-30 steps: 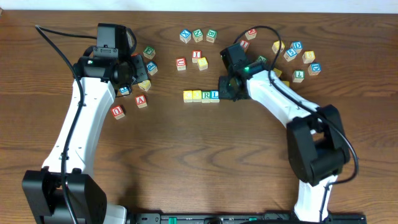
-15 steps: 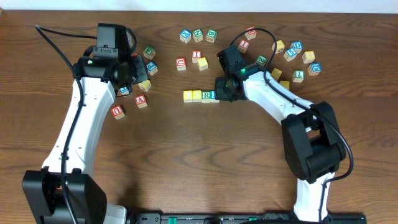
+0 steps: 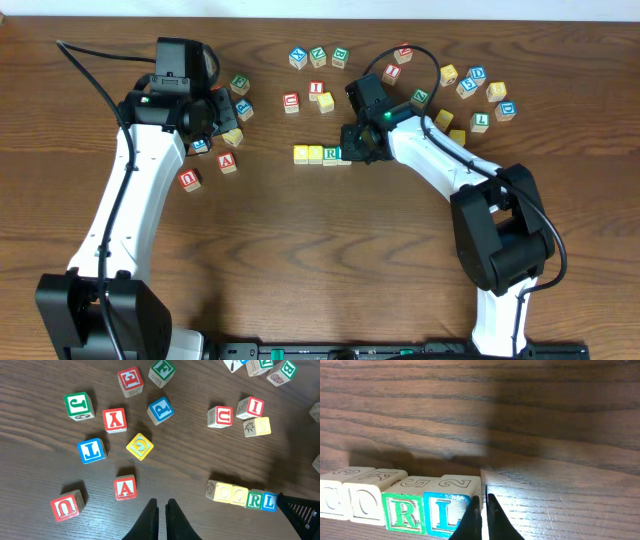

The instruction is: Spell out CORL

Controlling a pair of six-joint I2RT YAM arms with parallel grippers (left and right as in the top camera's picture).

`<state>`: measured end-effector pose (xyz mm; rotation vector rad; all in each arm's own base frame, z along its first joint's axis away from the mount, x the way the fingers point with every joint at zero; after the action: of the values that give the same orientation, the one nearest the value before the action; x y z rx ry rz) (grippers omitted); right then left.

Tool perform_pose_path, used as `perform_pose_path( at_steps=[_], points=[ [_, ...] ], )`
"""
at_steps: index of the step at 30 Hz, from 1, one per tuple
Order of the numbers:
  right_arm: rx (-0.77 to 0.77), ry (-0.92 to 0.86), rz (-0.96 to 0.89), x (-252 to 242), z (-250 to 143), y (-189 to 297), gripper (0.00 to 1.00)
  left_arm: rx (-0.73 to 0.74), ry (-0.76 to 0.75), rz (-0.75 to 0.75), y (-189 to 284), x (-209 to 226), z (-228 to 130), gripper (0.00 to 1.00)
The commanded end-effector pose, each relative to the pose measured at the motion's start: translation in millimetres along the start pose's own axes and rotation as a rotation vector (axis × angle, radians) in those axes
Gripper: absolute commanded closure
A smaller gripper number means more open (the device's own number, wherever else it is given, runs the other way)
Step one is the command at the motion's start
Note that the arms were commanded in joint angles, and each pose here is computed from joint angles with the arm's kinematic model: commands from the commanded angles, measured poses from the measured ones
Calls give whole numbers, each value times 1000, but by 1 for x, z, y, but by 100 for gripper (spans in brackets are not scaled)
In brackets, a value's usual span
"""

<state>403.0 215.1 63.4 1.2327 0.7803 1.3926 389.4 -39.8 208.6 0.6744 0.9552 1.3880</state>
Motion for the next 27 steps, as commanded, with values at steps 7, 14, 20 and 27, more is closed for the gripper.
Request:
perform_pose_path(
  at_steps=[7, 14, 20, 27],
  points=[
    [-9, 15, 25, 2, 6, 8, 99, -11, -47, 12, 0, 2, 4, 92],
    [-162, 26, 84, -6, 39, 102, 94, -118, -59, 6, 46, 4, 19, 87],
    [-323, 31, 121, -27, 46, 200, 50, -238, -65, -14, 99, 0, 20, 63],
    [-469, -33, 75, -68, 15, 299, 1, -241, -66, -14, 114, 1, 11, 2]
  ],
)
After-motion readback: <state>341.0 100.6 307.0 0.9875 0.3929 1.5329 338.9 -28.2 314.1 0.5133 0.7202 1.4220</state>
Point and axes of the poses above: each gripper's point midway between its finger pads, its own y axis back along the fingers, its own x axis along the line the jaws close on, z = x × y, the point moved 4 cm from there along y, back along the fingers, and after that the axes turned 8 degrees about -y, right-handed, at the moved point
